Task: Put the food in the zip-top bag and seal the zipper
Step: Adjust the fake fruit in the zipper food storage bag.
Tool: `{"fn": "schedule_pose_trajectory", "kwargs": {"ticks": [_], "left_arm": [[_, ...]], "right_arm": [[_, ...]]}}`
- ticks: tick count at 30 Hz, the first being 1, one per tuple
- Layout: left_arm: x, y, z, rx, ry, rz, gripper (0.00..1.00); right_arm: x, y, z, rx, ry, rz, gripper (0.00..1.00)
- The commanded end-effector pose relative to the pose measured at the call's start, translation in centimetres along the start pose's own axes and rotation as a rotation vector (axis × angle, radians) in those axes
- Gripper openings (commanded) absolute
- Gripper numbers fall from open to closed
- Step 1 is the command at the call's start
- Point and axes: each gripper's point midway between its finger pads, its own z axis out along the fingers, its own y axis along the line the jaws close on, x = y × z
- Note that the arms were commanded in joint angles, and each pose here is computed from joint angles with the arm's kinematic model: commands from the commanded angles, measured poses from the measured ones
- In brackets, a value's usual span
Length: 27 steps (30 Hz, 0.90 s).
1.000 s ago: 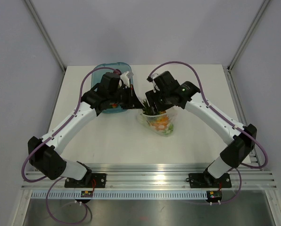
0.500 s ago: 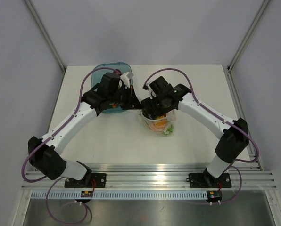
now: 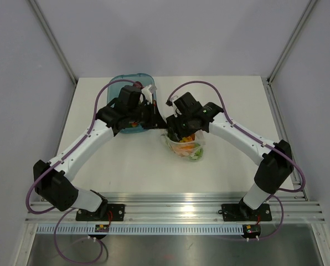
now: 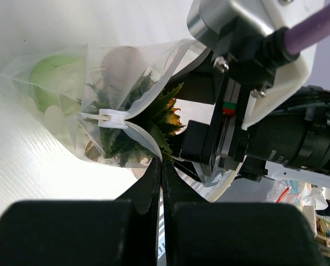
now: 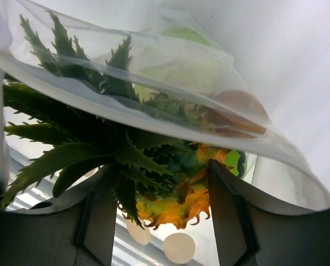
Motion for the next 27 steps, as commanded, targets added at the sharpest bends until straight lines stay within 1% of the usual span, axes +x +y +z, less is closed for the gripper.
{"fn": "schedule_pose_trajectory", "kwargs": {"ticks": [1,2,4,5,13,17,21,24,26,27], "left_arm": [[-1.7,-2.1,-0.4,0.068,-0.05,0.051,0.0],[-1.7,-2.0,-0.3,0.067,-0.049,0.048,0.0],[-1.7,-2.1,-0.4,0.071,-0.05,0.048,0.0],[-1.7,-2.2,-0.4,0.073,-0.05,0.049,0.0],[-1.7,-2.1,-0.4,0.071,-0.048,0.052,0.0],[-1.8,-2.2,-0.3,0.071,-0.048,0.054,0.0],[-1.9,-2.2,-0.3,0.07,-0.049,0.052,0.0],[-2.1,-2.2,-0.1,0.068,-0.05,0.052,0.0],[-2.1,-2.3,-0.2,0.069,-0.05,0.054,0.0],[-2.1,-2.3,-0.2,0.069,-0.05,0.052,0.0]], "right_arm": [[0.3,0.3,-1.5,0.054,0.009,-0.017,0.32],[0.1,0.4,-1.8,0.058,0.003,-0.021,0.25],[-0.1,0.6,-2.5,0.074,-0.005,-0.023,0.03],[-0.1,0.7,-2.6,0.075,-0.005,-0.025,0.0],[-0.6,0.8,-4.5,0.1,-0.041,-0.003,0.0],[-0.3,0.3,-5.9,0.147,-0.001,-0.016,0.0],[-1.2,0.5,-7.2,0.165,-0.005,-0.017,0.0],[-0.7,1.3,-7.5,0.142,0.045,-0.027,0.0],[0.6,1.6,-7.0,0.143,0.125,-0.045,0.0],[0.9,1.7,-6.7,0.144,0.139,-0.051,0.0]]}}
